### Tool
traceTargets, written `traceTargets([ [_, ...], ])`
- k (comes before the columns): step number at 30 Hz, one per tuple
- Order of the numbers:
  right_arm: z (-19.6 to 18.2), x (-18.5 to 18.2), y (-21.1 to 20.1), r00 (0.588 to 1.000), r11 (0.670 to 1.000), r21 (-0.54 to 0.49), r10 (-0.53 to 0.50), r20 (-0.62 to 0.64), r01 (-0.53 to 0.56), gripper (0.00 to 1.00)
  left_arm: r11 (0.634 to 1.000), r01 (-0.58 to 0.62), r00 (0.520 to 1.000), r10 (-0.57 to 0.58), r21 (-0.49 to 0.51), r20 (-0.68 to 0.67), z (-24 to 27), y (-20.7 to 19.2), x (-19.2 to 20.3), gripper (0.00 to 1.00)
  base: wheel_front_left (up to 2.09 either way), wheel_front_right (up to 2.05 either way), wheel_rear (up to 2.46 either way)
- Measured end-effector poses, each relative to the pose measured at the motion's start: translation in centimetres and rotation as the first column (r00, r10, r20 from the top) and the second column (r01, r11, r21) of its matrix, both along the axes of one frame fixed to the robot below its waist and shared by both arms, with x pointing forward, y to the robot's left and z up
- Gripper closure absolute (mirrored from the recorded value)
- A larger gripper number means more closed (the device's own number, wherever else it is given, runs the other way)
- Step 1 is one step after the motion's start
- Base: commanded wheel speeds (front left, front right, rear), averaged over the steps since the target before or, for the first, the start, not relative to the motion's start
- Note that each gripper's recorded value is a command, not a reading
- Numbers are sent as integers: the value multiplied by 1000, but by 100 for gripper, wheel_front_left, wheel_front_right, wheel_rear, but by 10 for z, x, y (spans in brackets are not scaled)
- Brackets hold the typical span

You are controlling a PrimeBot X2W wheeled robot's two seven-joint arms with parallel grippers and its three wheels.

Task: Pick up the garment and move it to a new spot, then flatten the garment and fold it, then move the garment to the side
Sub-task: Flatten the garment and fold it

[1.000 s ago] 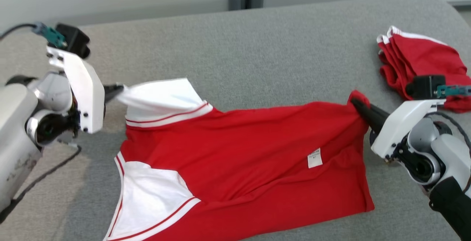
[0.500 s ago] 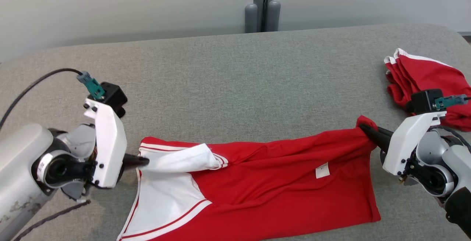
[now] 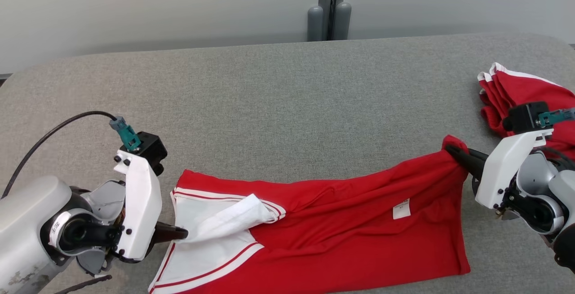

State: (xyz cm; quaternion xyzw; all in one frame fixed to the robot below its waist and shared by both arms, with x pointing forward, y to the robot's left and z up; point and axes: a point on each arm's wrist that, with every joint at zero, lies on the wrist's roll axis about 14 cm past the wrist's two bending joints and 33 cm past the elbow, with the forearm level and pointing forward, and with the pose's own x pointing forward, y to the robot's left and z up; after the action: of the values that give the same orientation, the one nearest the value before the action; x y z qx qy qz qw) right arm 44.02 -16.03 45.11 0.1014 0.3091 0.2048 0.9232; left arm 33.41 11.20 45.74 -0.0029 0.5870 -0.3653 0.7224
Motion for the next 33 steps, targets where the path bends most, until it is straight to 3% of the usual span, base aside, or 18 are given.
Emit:
traceTargets([
  [6,-1,0,5,1000,1000,12,6,3,-6,100,1000,2,1000,-2,2,-27,-3,2,-10,100,0,0,0],
  [19,-42,-44,1,968,994,-42,83,-239,-96,100,999,25,993,-22,26,-112,-18,3,-32,100,0,0,0],
  [20,-43,-44,0,966,994,-51,83,-244,-98,90,999,25,993,-22,26,-119,-20,2,-33,100,0,0,0],
  [22,-45,-43,-3,965,992,-73,82,-250,-103,57,999,27,991,-23,28,-135,-23,2,-36,100,0,0,0],
  [23,-48,-44,-4,963,991,-85,81,-258,-106,57,999,27,989,-22,29,-144,-25,2,-38,100,0,0,0],
  [24,-50,-44,-6,961,990,-92,77,-265,-104,24,999,27,988,-22,30,-150,-26,1,-39,100,0,0,0],
  [25,-52,-44,-6,960,990,-98,73,-270,-103,0,999,28,988,-23,29,-155,-28,0,-40,100,0,0,0],
  [26,-53,-43,-7,960,990,-104,66,-271,-97,0,999,25,987,-20,28,-158,-29,-1,-40,100,0,0,0],
  [27,-53,-42,-7,961,990,-103,61,-268,-92,0,999,21,988,-17,27,-157,-30,-1,-40,65,0,0,0],
  [28,-53,-42,-8,962,991,-104,57,-267,-87,0,999,18,987,-13,29,-159,-31,-1,-40,6,0,0,0],
  [29,-52,-43,-7,962,991,-103,55,-266,-86,0,999,16,987,-11,32,-163,-32,-1,-42,0,0,0,0],
  [33,-46,-40,-6,969,994,-88,46,-244,-69,0,999,15,989,-8,45,-147,-33,3,-41,0,0,0,0],
])
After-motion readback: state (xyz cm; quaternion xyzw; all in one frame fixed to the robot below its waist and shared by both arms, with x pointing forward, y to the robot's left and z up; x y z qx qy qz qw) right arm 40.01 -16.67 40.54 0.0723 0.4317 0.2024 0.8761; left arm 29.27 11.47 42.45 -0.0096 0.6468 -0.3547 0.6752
